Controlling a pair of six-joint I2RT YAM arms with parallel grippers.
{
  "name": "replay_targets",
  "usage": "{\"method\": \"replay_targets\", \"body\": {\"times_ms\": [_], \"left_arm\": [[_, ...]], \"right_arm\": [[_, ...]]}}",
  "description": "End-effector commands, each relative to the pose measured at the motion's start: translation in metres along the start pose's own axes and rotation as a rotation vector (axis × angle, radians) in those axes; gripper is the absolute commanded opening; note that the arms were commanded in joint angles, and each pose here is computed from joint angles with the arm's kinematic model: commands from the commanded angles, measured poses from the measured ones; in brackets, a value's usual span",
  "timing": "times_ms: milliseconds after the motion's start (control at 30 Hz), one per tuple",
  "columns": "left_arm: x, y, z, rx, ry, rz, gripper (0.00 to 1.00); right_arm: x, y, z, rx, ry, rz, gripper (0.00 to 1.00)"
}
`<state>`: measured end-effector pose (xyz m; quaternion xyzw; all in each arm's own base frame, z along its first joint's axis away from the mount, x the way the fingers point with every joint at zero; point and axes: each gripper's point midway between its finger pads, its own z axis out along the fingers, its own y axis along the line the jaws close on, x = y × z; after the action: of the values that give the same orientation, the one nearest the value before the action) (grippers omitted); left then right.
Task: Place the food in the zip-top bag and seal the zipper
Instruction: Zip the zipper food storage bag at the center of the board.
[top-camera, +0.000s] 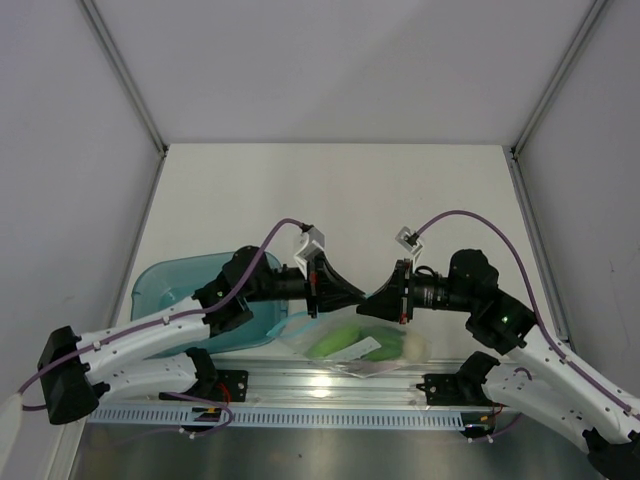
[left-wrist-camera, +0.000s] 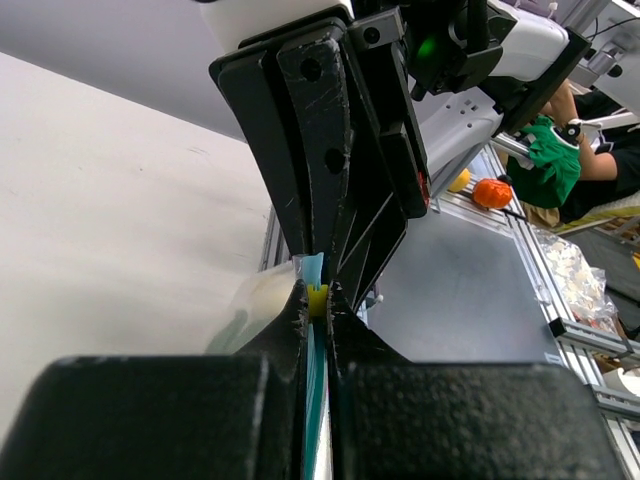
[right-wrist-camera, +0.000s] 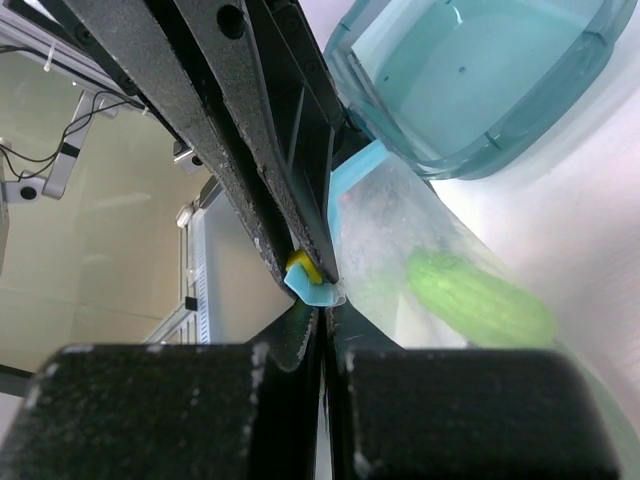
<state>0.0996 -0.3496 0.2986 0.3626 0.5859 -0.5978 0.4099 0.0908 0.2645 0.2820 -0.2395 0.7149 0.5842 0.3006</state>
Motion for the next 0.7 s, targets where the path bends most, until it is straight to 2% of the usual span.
{"method": "replay_targets", "body": {"times_ms": [0, 100, 167, 267, 300, 467, 667], "left_arm": [[0.01, -0.004, -0.01, 0.017, 0.044, -0.059, 0.01], [0.003, -0.003, -0.016, 0.014, 0.017, -0.061, 0.01], [-0.003, -0.004, -0.017, 0.017, 0.004, -0.063, 0.01], [-0.005, -0.009, -0.016, 0.046, 0.005, -0.072, 0.01], [-0.005, -0.01, -0.016, 0.055, 0.005, -0.074, 0.01], [-0.001, -0.01, -0.012, 0.08, 0.017, -0.087, 0.01], [0.004, -0.009, -0.011, 0.084, 0.029, -0.098, 0.01]], "right_arm": [[-0.029, 0.022, -0.004, -0.065, -0.119, -0.085, 0.0], [-0.021, 0.021, -0.002, -0.08, -0.079, -0.102, 0.0], [-0.007, 0.017, -0.001, -0.09, -0.002, -0.121, 0.0], [0.002, 0.004, 0.003, -0.048, 0.08, -0.137, 0.13], [0.002, 0.003, 0.003, -0.041, 0.085, -0.148, 0.21], [-0.009, 0.008, -0.001, -0.03, 0.065, -0.228, 0.29], [-0.012, 0.005, 0.002, -0.01, 0.096, -0.247, 0.28]]}}
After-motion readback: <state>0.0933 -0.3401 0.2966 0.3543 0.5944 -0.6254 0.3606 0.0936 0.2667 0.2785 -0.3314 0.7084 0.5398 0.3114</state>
